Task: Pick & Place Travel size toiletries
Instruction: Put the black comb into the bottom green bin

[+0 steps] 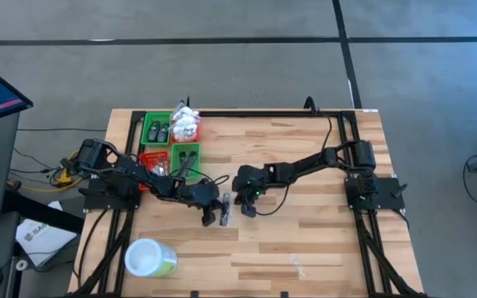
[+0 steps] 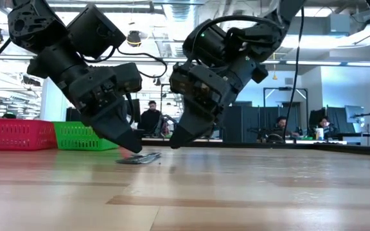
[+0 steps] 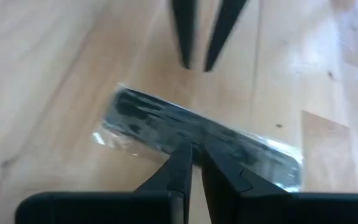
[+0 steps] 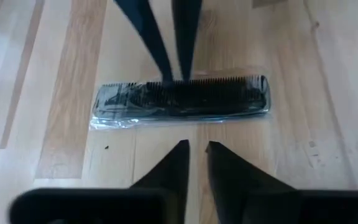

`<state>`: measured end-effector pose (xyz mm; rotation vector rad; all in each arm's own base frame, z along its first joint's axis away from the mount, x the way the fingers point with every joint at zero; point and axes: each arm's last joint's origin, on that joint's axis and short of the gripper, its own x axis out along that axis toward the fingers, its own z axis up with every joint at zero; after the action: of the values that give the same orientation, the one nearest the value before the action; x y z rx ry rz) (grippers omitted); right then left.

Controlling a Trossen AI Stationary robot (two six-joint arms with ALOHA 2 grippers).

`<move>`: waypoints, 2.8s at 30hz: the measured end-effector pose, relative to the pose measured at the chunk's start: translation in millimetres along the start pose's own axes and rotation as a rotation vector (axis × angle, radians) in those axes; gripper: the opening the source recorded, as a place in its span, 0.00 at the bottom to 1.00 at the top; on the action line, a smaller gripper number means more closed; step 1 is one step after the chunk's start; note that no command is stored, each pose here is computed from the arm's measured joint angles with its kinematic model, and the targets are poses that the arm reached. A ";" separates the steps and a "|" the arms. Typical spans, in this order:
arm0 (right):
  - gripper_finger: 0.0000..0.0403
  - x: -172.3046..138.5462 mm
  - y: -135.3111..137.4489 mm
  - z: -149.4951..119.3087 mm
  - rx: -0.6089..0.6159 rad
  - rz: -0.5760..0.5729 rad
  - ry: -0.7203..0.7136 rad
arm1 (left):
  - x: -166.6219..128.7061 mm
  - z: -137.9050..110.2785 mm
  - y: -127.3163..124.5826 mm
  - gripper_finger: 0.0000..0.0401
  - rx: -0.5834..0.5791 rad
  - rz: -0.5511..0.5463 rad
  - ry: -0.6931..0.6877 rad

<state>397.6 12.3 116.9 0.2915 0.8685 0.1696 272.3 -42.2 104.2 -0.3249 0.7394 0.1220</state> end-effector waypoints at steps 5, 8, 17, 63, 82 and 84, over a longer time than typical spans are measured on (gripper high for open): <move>0.25 -1.6 -6.0 1.5 0.013 -0.008 -0.006 | -0.7 -2.2 -5.6 0.09 0.005 -0.034 0.010; 0.34 -1.8 -6.3 2.6 0.011 -0.007 -0.017 | -1.2 -3.4 -8.3 0.11 -0.002 -0.042 0.013; 0.50 7.5 -12.2 -0.6 0.064 -0.007 -0.030 | 3.9 -9.8 -9.4 0.09 -0.005 -0.047 0.051; 0.38 24.3 -14.9 -4.1 0.288 0.067 -0.070 | 17.4 -14.3 5.7 0.02 0.011 0.010 0.059; 0.04 22.5 -20.7 -0.7 0.239 0.091 -0.089 | 16.0 -7.9 8.9 0.02 0.014 0.031 0.007; 0.02 22.3 -21.3 -0.5 0.235 0.091 -0.090 | 13.0 -6.1 7.1 0.02 0.017 0.031 0.000</move>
<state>412.0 -1.9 93.6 0.5544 0.7864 0.1376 276.3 -37.6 89.4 -0.2970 0.7450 0.1444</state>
